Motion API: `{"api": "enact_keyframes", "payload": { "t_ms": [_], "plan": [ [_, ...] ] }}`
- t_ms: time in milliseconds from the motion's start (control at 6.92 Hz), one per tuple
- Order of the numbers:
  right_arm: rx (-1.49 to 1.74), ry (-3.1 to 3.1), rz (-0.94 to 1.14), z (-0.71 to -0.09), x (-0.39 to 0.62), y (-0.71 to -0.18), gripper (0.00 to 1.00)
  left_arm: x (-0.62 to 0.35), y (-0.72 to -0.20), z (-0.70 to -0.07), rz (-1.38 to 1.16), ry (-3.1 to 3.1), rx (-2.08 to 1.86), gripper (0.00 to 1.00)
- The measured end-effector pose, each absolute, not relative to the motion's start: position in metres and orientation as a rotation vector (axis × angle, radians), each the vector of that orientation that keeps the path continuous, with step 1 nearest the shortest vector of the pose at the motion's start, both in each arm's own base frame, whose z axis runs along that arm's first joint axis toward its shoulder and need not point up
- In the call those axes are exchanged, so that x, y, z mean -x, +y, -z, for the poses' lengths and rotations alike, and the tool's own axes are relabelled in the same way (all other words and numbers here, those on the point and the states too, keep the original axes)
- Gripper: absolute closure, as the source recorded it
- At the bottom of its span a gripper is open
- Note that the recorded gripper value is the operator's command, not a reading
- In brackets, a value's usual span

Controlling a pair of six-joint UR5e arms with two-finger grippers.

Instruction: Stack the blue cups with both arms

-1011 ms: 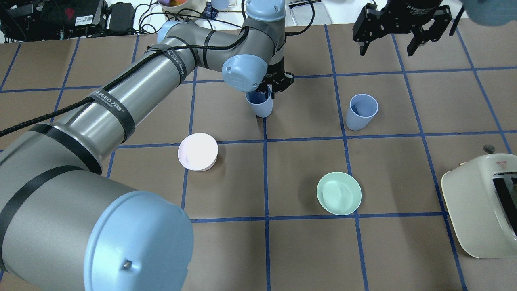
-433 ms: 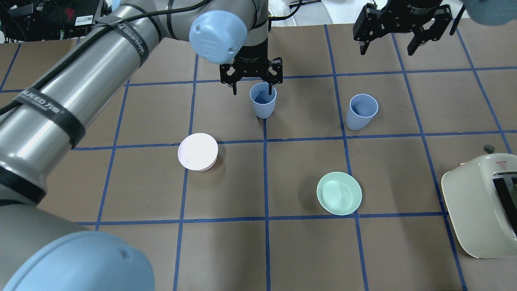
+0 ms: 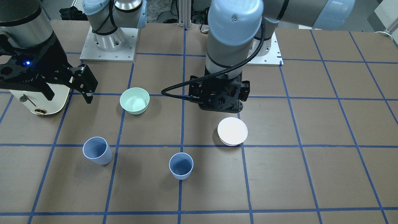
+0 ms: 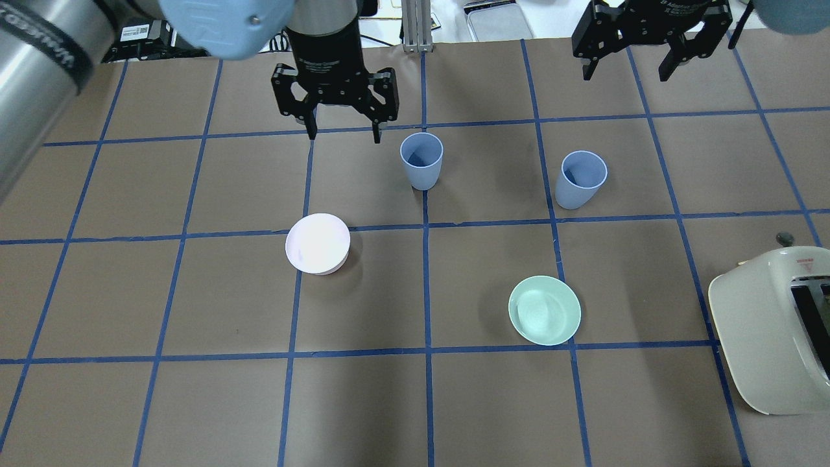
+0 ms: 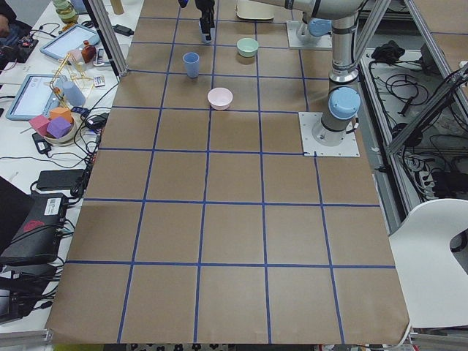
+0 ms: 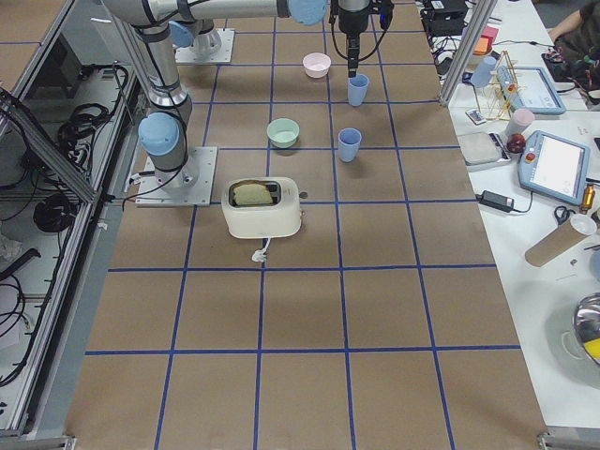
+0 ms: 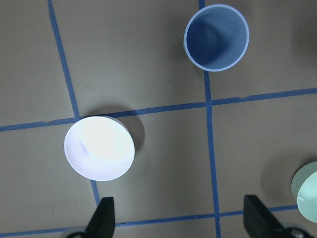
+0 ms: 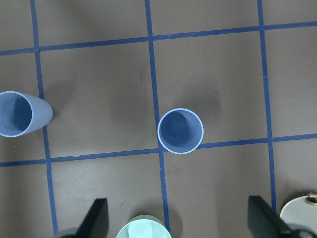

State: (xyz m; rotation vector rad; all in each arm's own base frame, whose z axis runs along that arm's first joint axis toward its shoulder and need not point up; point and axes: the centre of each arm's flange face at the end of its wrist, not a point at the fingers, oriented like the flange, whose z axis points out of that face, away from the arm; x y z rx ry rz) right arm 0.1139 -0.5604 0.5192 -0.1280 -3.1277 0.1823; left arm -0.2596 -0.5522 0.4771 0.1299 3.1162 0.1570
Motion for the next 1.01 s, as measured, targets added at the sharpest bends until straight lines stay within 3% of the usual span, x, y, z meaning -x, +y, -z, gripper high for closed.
{"api": "enact_keyframes", "payload": {
  "t_ms": [289, 433, 722, 1011],
  "plan": [
    [0.176, -3.121, -0.180, -0.497, -0.092, -0.591, 0.00, 0.196, -0.519, -0.494, -0.119, 3.121, 0.002, 0.06],
    [0.219, -3.118, -0.152, -0.474, -0.071, -0.615, 0.00, 0.177, -0.500, -0.492, -0.093, 3.125, 0.050, 0.00],
    [0.259, -3.118, -0.090, -0.415, -0.035, -0.652, 0.00, 0.163, -0.486, -0.483, 0.037, 3.128, 0.087, 0.00],
    [0.183, -3.148, 0.027, -0.357, -0.022, -0.655, 0.00, 0.161, -0.483, -0.484, 0.060, 3.125, 0.090, 0.00]
  ]
}}
